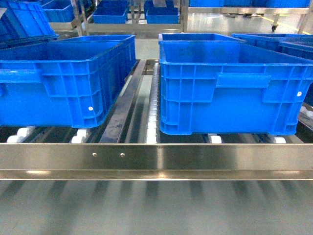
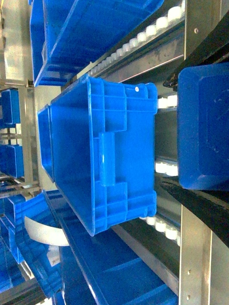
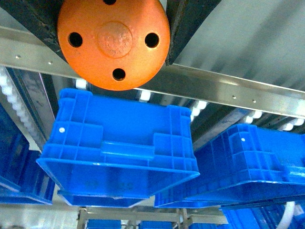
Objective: Sort blue parts and orange caps into right shelf containers
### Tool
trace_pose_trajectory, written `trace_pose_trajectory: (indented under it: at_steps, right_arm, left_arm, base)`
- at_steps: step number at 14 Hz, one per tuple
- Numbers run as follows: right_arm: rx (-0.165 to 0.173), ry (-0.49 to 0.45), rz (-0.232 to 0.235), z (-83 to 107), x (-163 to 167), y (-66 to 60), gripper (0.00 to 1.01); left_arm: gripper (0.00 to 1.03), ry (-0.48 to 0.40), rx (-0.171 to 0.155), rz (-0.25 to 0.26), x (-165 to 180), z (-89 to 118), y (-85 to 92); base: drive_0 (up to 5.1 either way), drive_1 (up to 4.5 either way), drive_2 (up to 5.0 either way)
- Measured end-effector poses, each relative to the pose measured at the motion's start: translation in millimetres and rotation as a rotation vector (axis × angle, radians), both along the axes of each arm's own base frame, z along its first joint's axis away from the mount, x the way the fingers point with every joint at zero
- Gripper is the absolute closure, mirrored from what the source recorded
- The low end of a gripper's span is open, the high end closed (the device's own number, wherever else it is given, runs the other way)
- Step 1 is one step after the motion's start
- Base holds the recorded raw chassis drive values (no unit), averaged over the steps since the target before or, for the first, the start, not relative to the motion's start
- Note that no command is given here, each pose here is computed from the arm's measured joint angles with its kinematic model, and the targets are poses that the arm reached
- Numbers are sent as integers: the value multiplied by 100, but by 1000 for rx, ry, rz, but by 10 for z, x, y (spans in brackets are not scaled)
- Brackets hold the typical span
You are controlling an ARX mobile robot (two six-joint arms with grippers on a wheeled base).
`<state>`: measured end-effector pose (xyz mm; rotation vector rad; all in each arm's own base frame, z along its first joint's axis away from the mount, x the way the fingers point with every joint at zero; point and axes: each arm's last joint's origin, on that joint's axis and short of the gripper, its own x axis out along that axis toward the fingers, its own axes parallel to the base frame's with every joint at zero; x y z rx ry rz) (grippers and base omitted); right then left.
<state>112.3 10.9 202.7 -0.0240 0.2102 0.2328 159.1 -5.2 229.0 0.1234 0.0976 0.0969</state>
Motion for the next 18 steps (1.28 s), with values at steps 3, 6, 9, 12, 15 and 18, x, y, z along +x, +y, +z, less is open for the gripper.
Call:
trace_pose_trajectory:
  at_steps: [3, 6, 9, 12, 15, 18]
  right_arm:
    - [-23, -63, -18, 159, 353, -18, 57]
    - [-27, -142, -31, 442, 1082, 130, 57]
    - [-47, -101, -96, 710, 2215, 479, 57]
    - [-43, -70, -134, 694, 3039, 695, 23]
    - [40, -235, -62, 896, 1810, 442, 4]
    - [-48, 11, -69, 0, 891, 158, 3]
  left_arm:
    - [59, 0, 0, 0, -1, 0, 0]
    - [59, 0, 0, 0, -1, 0, 0]
    - [59, 0, 0, 0, -1, 0, 0]
    - [59, 0, 0, 0, -1, 0, 0]
    - [59, 0, 0, 0, 0, 1, 1]
    - [59, 31, 14, 282, 153, 28, 3]
  base:
    - [0, 0, 0]
    - [0, 0, 0]
    - [0, 0, 0]
    - [0, 0, 0]
    - [0, 0, 0]
    - [0, 0, 0]
